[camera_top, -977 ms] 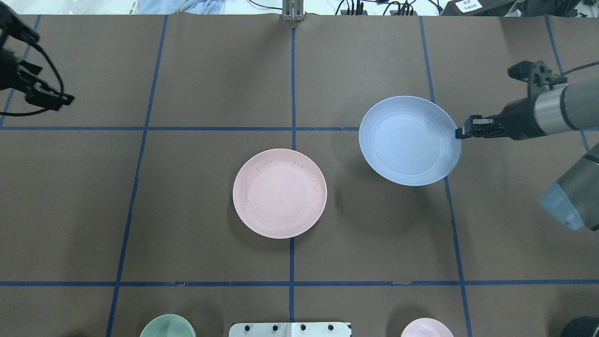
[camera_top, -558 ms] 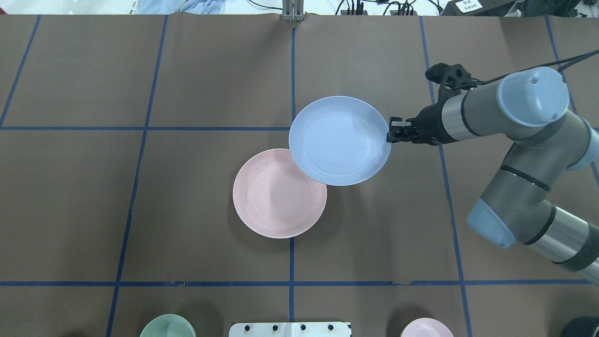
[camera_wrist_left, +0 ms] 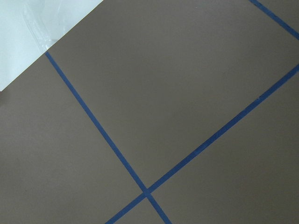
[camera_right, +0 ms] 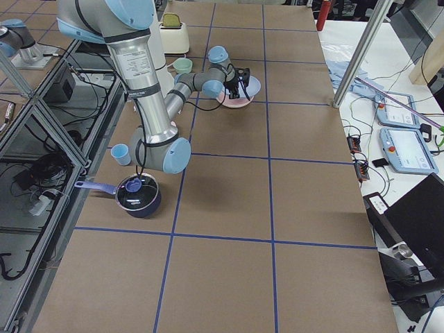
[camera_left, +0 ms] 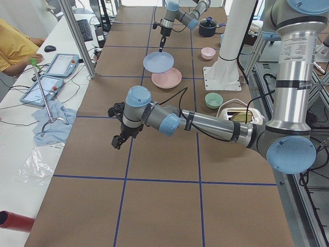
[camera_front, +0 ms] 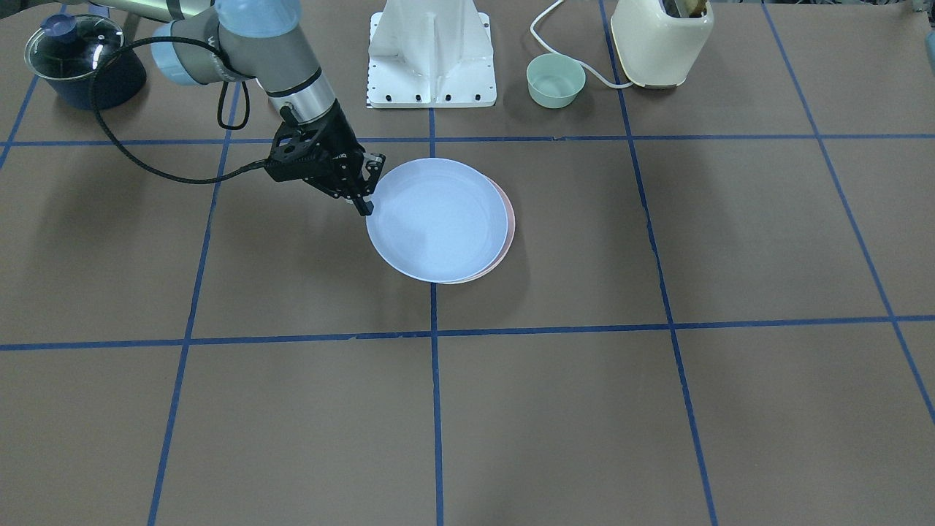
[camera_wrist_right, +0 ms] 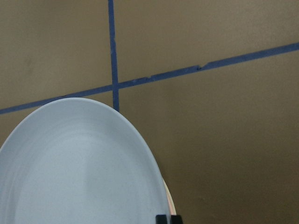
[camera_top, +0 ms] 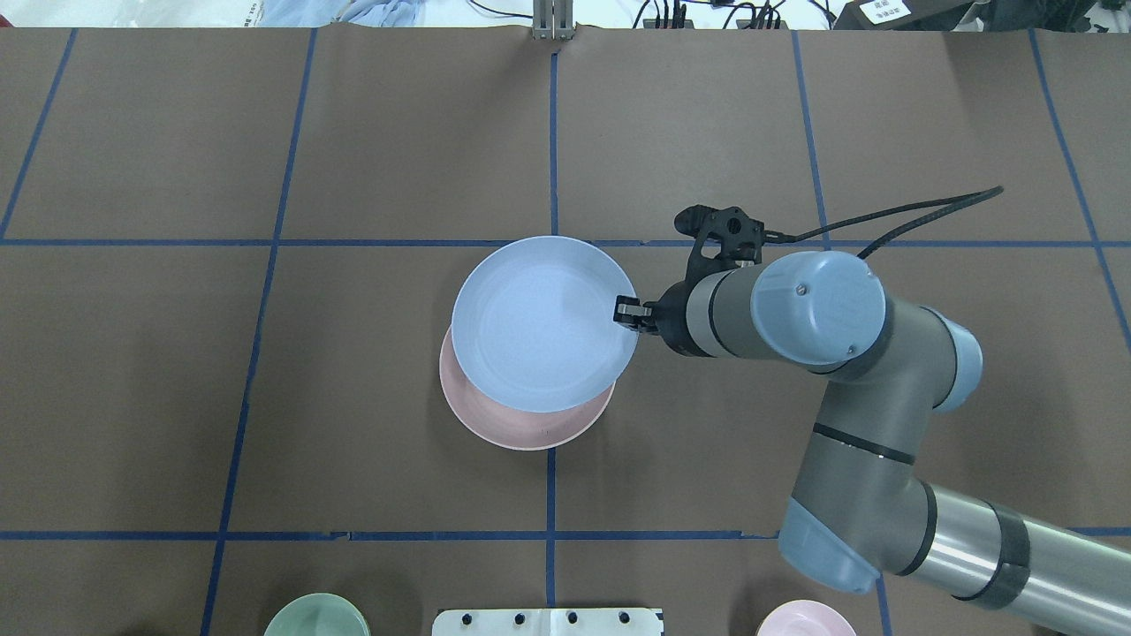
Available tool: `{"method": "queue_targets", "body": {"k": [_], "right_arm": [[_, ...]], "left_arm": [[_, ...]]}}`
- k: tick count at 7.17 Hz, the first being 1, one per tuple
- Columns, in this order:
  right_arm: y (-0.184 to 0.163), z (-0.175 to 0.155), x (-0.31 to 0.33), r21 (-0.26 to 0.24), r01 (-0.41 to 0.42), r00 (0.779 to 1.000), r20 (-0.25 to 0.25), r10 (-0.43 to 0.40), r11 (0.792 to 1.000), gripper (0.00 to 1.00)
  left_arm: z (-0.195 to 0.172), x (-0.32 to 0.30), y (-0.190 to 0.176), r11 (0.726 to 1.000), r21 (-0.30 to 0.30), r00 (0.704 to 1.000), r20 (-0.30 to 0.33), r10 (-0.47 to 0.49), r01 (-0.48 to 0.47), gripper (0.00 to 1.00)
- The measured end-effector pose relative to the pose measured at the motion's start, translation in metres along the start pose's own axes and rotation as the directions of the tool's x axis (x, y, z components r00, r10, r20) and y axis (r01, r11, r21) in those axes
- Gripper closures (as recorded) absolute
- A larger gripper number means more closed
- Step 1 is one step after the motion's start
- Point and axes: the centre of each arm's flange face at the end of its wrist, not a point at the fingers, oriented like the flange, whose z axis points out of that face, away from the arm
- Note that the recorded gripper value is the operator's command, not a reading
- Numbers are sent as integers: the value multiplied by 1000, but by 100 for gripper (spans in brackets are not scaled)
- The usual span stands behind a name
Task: Stack three plates with pink and blue
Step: 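Slide the light blue plate with the right gripper onto the pink plate, then open the right gripper and lift it away from the stack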
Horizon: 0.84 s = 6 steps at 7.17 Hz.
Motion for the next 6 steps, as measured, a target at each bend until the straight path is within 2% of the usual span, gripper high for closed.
{"method": "queue_targets", "body": {"k": [2, 3, 4, 6], "right_arm": [[25, 17, -10, 9, 19, 1000, -18, -19, 1000, 100], [33, 24, -10, 12, 27, 999, -29, -26, 1000, 56], [38, 31, -9, 11, 31, 999, -40, -31, 999, 1], [39, 34, -8, 10, 34, 998, -46, -33, 999, 0]], "left_arm": [[-1, 0, 0, 1000, 0, 1000, -2, -2, 2, 0], [-1, 0, 0, 1000, 1, 1000, -2, -1, 1, 0], [-1, 0, 0, 1000, 2, 1000, -2, -1, 1, 0], [-1, 0, 0, 1000, 1, 1000, -3, -2, 2, 0]]}}
